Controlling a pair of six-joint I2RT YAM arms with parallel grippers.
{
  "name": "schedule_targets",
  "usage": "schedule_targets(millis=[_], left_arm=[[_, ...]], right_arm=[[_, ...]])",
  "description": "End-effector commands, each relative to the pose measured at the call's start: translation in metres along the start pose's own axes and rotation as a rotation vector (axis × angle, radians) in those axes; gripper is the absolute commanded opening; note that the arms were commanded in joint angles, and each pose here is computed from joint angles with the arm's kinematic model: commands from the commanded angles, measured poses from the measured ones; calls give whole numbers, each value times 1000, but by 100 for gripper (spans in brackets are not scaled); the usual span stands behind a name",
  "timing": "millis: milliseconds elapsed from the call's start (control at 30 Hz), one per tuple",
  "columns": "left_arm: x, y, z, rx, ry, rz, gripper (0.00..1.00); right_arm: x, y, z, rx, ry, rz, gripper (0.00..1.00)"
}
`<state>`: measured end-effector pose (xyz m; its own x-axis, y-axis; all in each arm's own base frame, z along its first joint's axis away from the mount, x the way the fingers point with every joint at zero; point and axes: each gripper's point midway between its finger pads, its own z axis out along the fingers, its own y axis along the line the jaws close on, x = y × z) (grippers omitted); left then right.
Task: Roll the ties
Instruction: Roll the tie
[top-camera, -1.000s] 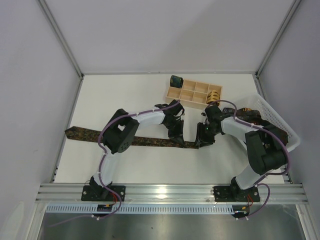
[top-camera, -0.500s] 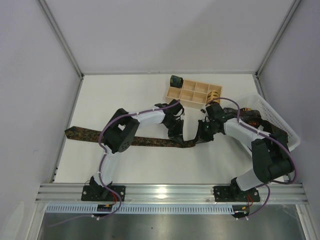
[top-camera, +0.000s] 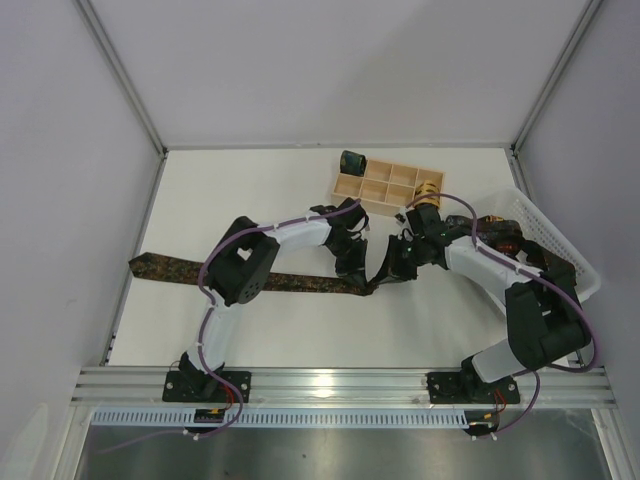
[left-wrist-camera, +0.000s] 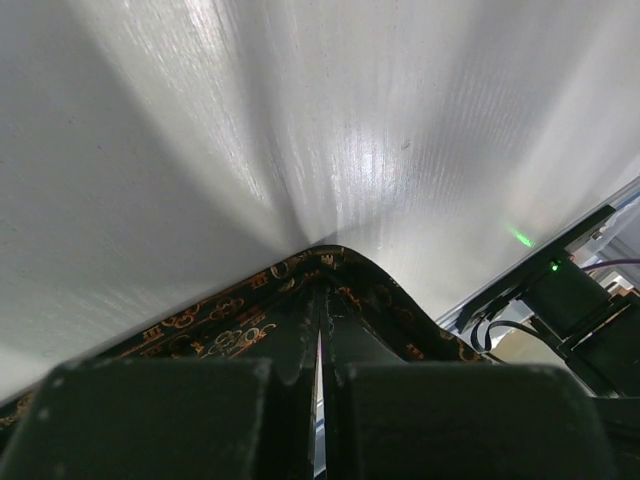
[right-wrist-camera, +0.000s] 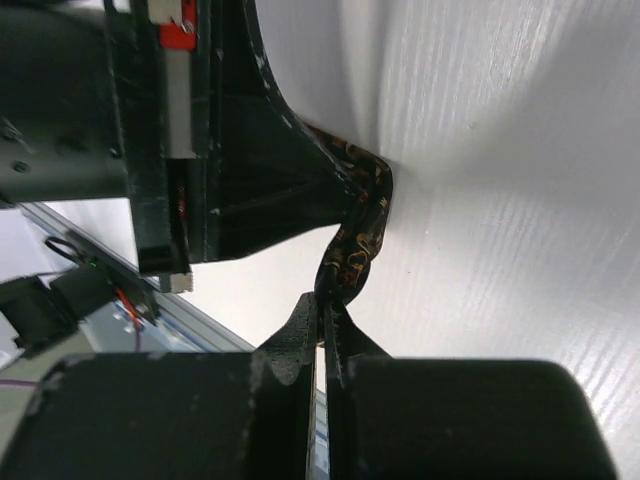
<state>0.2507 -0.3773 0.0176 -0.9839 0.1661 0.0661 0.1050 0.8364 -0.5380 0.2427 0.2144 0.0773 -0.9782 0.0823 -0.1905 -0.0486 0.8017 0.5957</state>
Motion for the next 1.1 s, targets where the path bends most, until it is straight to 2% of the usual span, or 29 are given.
schedule_targets(millis=[0,233,733,1067], left_arm=[[-4,29,11,-105,-4,2,1],[-8,28,10,-116,1,15,0],[-20,18,-36,-160,-73,120,0],[-25,27,-58,-164,-98,110,0]], right_arm=[[-25,33,-19,-116,-87,32,0],[-21,19,-7,-93,-44,91,0],[-23,7,-9,-10,-48,67,0],[-17,3,-5,19,-30,62,0]])
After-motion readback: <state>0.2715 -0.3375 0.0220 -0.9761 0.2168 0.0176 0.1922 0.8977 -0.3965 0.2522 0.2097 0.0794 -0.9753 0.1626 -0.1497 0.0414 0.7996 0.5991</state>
